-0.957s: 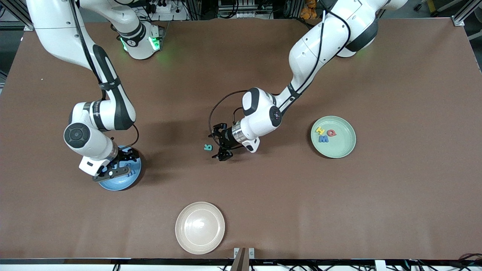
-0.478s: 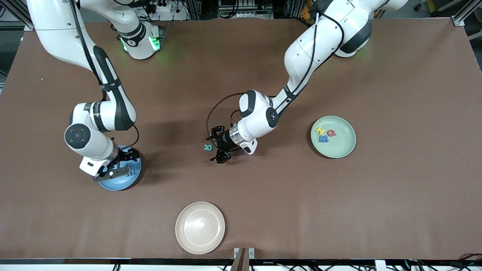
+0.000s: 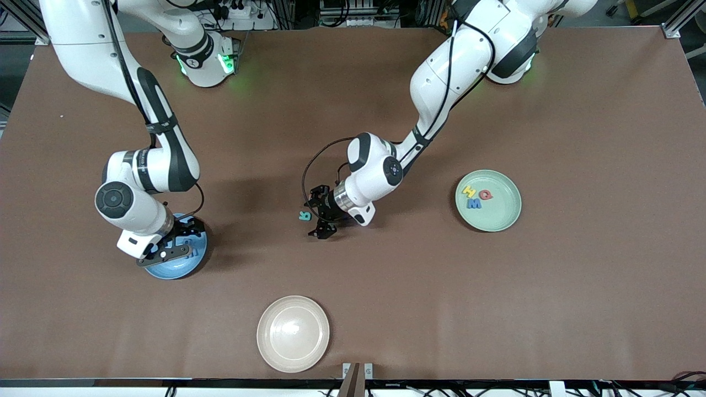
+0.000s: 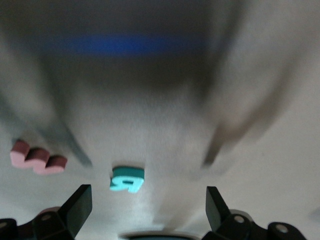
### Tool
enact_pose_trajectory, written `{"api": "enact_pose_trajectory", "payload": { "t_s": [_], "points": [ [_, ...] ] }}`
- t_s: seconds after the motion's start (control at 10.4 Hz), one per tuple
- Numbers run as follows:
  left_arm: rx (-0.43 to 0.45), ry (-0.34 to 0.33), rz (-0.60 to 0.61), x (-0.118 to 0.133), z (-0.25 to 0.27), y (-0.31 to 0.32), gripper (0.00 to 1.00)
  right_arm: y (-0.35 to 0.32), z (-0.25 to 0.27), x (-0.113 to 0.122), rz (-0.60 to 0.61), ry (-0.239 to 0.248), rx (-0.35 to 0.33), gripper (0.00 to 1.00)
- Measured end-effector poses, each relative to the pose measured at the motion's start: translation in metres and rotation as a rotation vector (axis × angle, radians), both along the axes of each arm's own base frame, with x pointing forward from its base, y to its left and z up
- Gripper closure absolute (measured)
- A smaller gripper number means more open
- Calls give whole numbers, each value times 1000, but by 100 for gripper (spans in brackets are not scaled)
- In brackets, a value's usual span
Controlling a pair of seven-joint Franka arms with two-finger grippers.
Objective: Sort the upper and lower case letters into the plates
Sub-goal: 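Lower the left gripper onto the teal R and close it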
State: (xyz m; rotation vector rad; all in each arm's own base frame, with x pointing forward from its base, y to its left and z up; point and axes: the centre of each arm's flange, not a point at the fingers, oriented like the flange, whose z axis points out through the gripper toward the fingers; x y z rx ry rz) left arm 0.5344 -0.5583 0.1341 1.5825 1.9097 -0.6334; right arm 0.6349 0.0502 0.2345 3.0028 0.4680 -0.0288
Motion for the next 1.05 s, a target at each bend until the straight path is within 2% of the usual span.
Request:
{"api": "enact_pose_trajectory", "payload": {
  "t_s": [0.57,0.77,0.86,1.05],
  "points": [
    [-1,0,-15,-8,-4,-9,1,1,0,0,2,-1,0,0],
    [-6,-4,-17,-8,-1,-12,8,3,1,1,4,-2,1,0],
    [-7,-5,-17,-9,-1,-12,17,3,1,1,5,-2,1,0],
    [-9,-7,-18,-9,0,-14,25,8,1,0,12,-3,1,0]
  ]
}}
